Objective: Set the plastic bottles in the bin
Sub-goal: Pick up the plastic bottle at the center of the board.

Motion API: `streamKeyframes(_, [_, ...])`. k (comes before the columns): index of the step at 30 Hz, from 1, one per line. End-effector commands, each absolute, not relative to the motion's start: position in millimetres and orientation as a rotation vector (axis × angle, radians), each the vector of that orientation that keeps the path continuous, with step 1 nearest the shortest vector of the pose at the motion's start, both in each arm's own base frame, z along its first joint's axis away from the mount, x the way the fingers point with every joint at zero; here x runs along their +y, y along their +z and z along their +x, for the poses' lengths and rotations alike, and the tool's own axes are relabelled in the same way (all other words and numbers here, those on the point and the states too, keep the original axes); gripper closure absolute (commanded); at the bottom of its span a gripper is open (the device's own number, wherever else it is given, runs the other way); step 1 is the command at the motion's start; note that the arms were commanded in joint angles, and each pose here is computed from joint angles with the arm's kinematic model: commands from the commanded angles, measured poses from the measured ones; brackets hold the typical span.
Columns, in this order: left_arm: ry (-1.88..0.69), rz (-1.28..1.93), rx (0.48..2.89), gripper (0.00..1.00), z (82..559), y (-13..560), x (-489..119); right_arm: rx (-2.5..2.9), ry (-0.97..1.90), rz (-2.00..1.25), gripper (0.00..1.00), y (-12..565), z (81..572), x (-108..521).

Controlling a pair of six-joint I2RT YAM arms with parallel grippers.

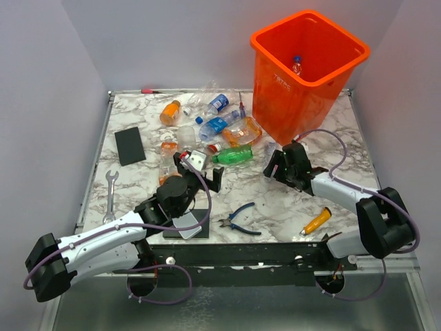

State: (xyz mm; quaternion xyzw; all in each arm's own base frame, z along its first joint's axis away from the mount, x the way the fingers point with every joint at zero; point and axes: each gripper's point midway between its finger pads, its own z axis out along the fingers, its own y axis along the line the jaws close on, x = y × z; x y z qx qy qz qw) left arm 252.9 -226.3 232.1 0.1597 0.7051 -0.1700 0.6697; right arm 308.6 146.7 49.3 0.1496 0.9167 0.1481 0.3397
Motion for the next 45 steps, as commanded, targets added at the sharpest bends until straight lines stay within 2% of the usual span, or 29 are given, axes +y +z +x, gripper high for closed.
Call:
streamKeyframes(1, [-0.433, 0.362, 1.544, 0.01, 248.9, 253.7, -231.3, 2.386, 0.391, 0.349, 0.26, 46.0, 322.9, 155.3])
streamKeyframes(4, [-0.428, 0.361, 1.539, 0.01, 248.5, 255.1, -229.6, 2.421, 0.391, 0.360, 0.37, 36.4, 319.9, 157.1])
streamKeyframes(8, [-0.432, 0.362, 1.535, 0.01, 248.0, 256.3, -229.5, 2.444, 0.405, 0.365, 0.45, 30.4, 313.0, 158.3])
streamKeyframes(10, [-0.439, 0.365, 1.534, 0.01, 247.4, 257.0, -230.6, 2.457, 0.402, 0.367, 0.52, 27.0, 309.7, 157.7])
streamKeyframes(14, [-0.442, 0.372, 1.535, 0.01, 247.1, 256.1, -232.0, 2.454, 0.399, 0.359, 0.72, 27.1, 304.8, 154.9])
streamKeyframes(18, [-0.432, 0.367, 1.535, 0.01, 247.7, 255.6, -229.9, 2.435, 0.392, 0.302, 0.99, 41.6, 297.4, 151.0])
streamKeyframes(21, [-0.408, 0.362, 1.529, 0.01, 248.8, 257.6, -225.6, 2.411, 0.422, 0.277, 1.00, 74.7, 283.4, 150.9])
streamKeyframes(26, [-0.361, 0.393, 1.462, 0.01, 245.8, 271.4, -216.1, 2.368, 0.621, 0.113, 1.00, 161.4, 242.7, 166.1])
streamKeyframes(33, [-0.543, 0.905, 1.105, 0.01, 180.9, 272.0, -266.8, 2.456, 0.946, -0.231, 1.00, 204.8, 173.5, 191.8])
streamKeyframes(36, [-0.416, 1.044, 1.005, 0.01, 164.0, 267.6, -275.2, 2.489, 1.019, -0.297, 1.00, 202.2, 154.1, 194.3])
streamKeyframes(41, [-0.013, 1.363, 0.904, 0.01, 162.2, 232.8, -275.7, 2.518, 1.073, -0.351, 1.00, 201.5, 135.5, 193.2])
streamKeyframes(45, [0.098, 1.471, 0.820, 0.01, 163.9, 226.6, -285.2, 2.500, 1.117, -0.395, 1.00, 210.0, 130.2, 196.1])
